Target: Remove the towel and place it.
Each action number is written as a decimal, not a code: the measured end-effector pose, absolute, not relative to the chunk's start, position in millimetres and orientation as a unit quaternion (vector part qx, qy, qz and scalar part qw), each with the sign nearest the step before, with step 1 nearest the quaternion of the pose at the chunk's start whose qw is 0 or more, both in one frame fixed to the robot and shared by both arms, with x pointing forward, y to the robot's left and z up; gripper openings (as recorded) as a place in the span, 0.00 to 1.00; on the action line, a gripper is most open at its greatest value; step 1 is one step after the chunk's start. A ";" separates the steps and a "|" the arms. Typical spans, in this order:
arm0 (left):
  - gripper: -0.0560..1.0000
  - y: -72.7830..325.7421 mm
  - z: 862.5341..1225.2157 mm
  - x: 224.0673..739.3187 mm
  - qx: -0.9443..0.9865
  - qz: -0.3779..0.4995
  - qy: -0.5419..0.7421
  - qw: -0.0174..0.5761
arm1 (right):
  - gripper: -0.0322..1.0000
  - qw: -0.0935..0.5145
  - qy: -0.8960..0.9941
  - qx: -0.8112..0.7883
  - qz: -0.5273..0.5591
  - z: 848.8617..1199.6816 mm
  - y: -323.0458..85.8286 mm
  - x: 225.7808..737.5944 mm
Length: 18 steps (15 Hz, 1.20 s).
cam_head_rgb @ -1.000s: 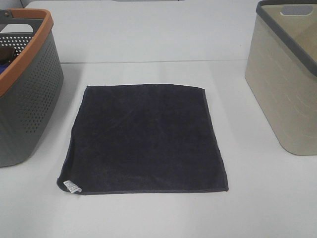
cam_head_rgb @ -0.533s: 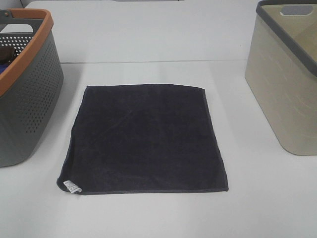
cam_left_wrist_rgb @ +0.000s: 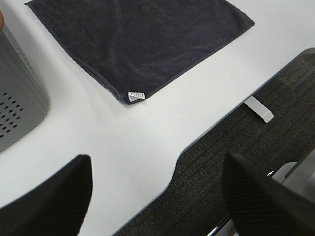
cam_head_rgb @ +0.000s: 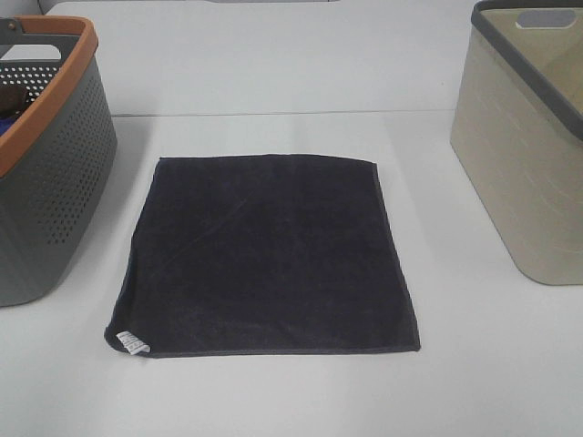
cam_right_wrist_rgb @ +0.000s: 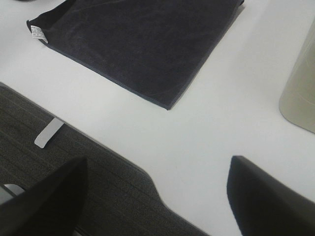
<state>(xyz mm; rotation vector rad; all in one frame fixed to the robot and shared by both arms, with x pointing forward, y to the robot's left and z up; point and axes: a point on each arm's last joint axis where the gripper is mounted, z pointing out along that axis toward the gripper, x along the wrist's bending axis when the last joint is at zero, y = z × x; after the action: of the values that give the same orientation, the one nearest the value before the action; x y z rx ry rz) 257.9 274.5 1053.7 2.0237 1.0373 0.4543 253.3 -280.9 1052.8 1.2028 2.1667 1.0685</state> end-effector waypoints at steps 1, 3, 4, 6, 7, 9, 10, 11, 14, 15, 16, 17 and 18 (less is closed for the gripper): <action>0.72 274.7 1053.7 258.1 0.797 0.182 0.415 0.399 | 0.75 0.220 0.782 0.436 0.386 1052.8 -280.9 253.3; 0.72 277.7 1054.2 257.4 0.773 0.206 0.449 0.397 | 0.75 0.231 0.768 0.461 0.380 1052.9 -281.7 254.4; 0.72 280.0 1054.8 255.4 0.756 0.226 0.468 0.398 | 0.75 0.245 0.752 0.486 0.373 1053.0 -282.8 255.2; 0.72 283.7 1056.0 247.4 0.717 0.269 0.499 0.406 | 0.75 0.281 0.710 0.531 0.367 1053.8 -285.8 252.6; 0.72 284.8 1056.4 242.4 0.700 0.289 0.507 0.411 | 0.75 0.299 0.693 0.544 0.368 1054.2 -286.8 249.3; 0.72 285.8 1056.4 233.2 0.674 0.322 0.516 0.420 | 0.75 0.327 0.669 0.552 0.376 1054.6 -287.6 240.9; 0.72 285.9 1056.3 231.2 0.667 0.330 0.518 0.421 | 0.75 0.337 0.661 0.549 0.385 1054.7 -287.3 236.1; 0.72 285.9 1056.3 231.0 0.666 0.331 0.518 0.421 | 0.75 0.345 0.657 0.544 0.392 1054.5 -287.3 232.2; 0.72 285.8 1056.3 230.8 0.666 0.331 0.519 0.422 | 0.75 0.346 0.655 0.543 0.396 1053.8 -287.0 231.1; 0.72 285.8 1056.3 230.8 0.666 0.331 0.519 0.422 | 0.75 0.346 0.655 0.542 0.397 1053.8 -287.0 231.0; 0.72 285.8 1056.3 230.8 0.666 0.331 0.519 0.422 | 0.75 0.346 0.655 0.542 0.397 1053.8 -287.0 231.0; 0.72 285.8 1056.3 230.8 0.666 0.331 0.519 0.422 | 0.75 0.346 0.655 0.542 0.397 1053.8 -287.0 231.0; 0.72 285.8 1056.3 230.8 0.666 0.331 0.519 0.422 | 0.75 0.346 0.655 0.542 0.397 1053.8 -287.0 231.0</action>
<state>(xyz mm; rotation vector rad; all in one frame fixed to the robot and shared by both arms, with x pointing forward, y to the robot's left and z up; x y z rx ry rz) 230.8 285.8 1056.3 1.6675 1.2988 0.8301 231.0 -287.0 1053.8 1.4078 1.7003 1.0292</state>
